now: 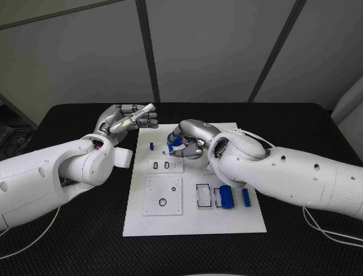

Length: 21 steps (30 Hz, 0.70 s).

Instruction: Assemble the parts on the task board

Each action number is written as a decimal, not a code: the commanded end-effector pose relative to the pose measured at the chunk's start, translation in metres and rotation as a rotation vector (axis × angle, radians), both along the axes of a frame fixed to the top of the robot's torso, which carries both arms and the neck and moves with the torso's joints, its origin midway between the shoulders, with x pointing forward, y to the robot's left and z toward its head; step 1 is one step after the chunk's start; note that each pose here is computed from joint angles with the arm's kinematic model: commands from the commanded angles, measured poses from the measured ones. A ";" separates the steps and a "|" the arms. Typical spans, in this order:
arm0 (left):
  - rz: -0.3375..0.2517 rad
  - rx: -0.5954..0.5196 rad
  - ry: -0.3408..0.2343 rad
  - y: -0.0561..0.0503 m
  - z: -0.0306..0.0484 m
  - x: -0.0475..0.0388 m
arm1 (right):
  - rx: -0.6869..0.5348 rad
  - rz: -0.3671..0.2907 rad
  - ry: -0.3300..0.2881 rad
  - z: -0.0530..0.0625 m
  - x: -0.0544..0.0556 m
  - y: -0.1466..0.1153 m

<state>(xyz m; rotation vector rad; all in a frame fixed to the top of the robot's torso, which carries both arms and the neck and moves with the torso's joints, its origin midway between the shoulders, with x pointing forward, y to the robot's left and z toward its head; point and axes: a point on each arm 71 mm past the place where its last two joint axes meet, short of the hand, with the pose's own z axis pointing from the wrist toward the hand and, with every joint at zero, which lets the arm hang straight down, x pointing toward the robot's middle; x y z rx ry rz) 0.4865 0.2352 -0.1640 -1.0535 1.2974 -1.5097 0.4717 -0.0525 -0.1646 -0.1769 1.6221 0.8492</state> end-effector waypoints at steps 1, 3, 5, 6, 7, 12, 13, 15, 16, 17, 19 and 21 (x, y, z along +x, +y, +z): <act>-0.014 -0.005 -0.013 -0.002 0.0019 -0.0001 | -0.048 0.000 0.012 -0.006 -0.001 0.003; -0.015 -0.005 -0.013 -0.003 0.0019 -0.0001 | -0.055 0.000 0.020 -0.009 -0.002 0.005; -0.016 -0.006 -0.012 -0.003 0.0019 -0.0001 | -0.061 0.000 0.026 -0.012 -0.002 0.005; -0.016 -0.006 -0.012 -0.003 0.0019 -0.0001 | -0.063 0.000 0.028 -0.013 -0.002 0.005; -0.017 -0.006 -0.012 -0.003 0.0019 -0.0001 | -0.068 0.000 0.032 -0.015 -0.002 0.006; -0.017 -0.006 -0.012 -0.003 0.0018 0.0001 | -0.090 0.005 0.046 -0.023 -0.004 0.007; -0.017 -0.006 -0.011 -0.003 0.0017 0.0002 | -0.093 0.006 0.049 -0.024 -0.005 0.007; -0.017 -0.006 -0.011 -0.004 0.0017 0.0003 | -0.099 0.007 0.055 -0.027 -0.005 0.007; -0.018 -0.006 -0.011 -0.004 0.0017 0.0003 | -0.102 0.007 0.059 -0.028 -0.005 0.007; -0.018 -0.006 -0.011 -0.004 0.0016 0.0004 | -0.105 0.007 0.062 -0.029 -0.005 0.007; -0.018 -0.006 -0.011 -0.004 0.0016 0.0005 | -0.111 0.007 0.069 -0.032 -0.006 0.007; -0.018 -0.006 -0.011 -0.004 0.0015 0.0006 | -0.115 0.008 0.073 -0.033 -0.006 0.006</act>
